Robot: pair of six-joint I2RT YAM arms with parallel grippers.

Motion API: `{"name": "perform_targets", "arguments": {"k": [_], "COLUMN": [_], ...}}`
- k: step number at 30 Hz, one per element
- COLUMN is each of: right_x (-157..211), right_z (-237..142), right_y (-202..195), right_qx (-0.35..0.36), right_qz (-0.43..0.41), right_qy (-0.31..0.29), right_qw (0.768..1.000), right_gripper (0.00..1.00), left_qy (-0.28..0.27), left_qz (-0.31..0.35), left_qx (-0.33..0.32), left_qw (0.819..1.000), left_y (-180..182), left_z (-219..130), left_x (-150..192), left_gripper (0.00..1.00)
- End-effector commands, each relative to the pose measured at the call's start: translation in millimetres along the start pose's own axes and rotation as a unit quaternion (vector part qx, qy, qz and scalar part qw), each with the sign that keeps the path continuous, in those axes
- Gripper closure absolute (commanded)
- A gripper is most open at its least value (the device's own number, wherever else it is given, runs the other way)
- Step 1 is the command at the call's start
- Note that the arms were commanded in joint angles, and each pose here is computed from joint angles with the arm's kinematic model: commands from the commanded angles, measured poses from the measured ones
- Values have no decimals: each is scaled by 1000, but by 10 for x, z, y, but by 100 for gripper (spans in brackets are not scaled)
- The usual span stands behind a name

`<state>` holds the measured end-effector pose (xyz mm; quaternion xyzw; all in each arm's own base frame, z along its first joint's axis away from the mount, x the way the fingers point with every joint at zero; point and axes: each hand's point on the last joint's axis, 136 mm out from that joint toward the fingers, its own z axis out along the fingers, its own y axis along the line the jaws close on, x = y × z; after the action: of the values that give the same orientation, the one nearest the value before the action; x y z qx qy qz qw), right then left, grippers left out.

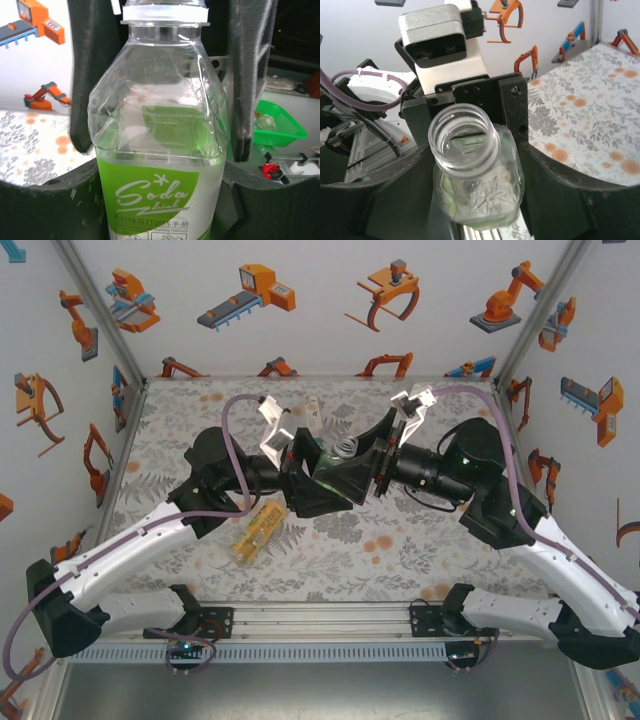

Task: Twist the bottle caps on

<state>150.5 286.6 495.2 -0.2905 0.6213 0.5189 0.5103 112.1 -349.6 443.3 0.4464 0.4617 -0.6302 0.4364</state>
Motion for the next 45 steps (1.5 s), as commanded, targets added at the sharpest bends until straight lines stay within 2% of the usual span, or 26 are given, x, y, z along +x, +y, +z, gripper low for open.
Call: {"name": "perform_targets", "arguments": {"k": [1, 4, 9, 14, 17, 22, 26, 32, 45], "right_x": [-78, -77, -23, 244, 468, 855, 1181, 1643, 2305], "right_z": [-102, -151, -207, -182, -117, -41, -32, -36, 256], "right_y": [-80, -166, -381, -767, -988, -1398, -1725, -2091, -2578], "right_qx": [36, 64, 129, 223, 255, 293, 319, 363, 392], "right_qz": [-12, -19, -21, -7, 22, 103, 158, 176, 195], "right_qy": [-10, -10, 7, 71, 116, 166, 197, 244, 310], "right_qw": [999, 998, 991, 972, 960, 936, 914, 882, 844], "right_gripper": [31, 26, 26, 26, 26, 28, 33, 36, 39], "left_qy": [2, 7, 29, 80, 102, 99, 93, 95, 138], "left_qz": [23, 18, 6, 10, -3, -35, -51, -70, -64], "left_qx": [-32, -67, -156, -278, -330, -395, -408, -412, -404], "left_qw": [999, 998, 987, 957, 938, 913, 907, 904, 902], "left_y": [16, 132, 423, 747, 909, 1136, 1201, 1322, 1549], "left_z": [-136, -257, -560, -937, -1169, -1581, -1807, -2043, -2143], "left_x": [-24, 22, 129, 348, 482, 621, 690, 802, 1070], "left_gripper": [55, 56, 59, 62, 63, 67, 68, 69, 71]}}
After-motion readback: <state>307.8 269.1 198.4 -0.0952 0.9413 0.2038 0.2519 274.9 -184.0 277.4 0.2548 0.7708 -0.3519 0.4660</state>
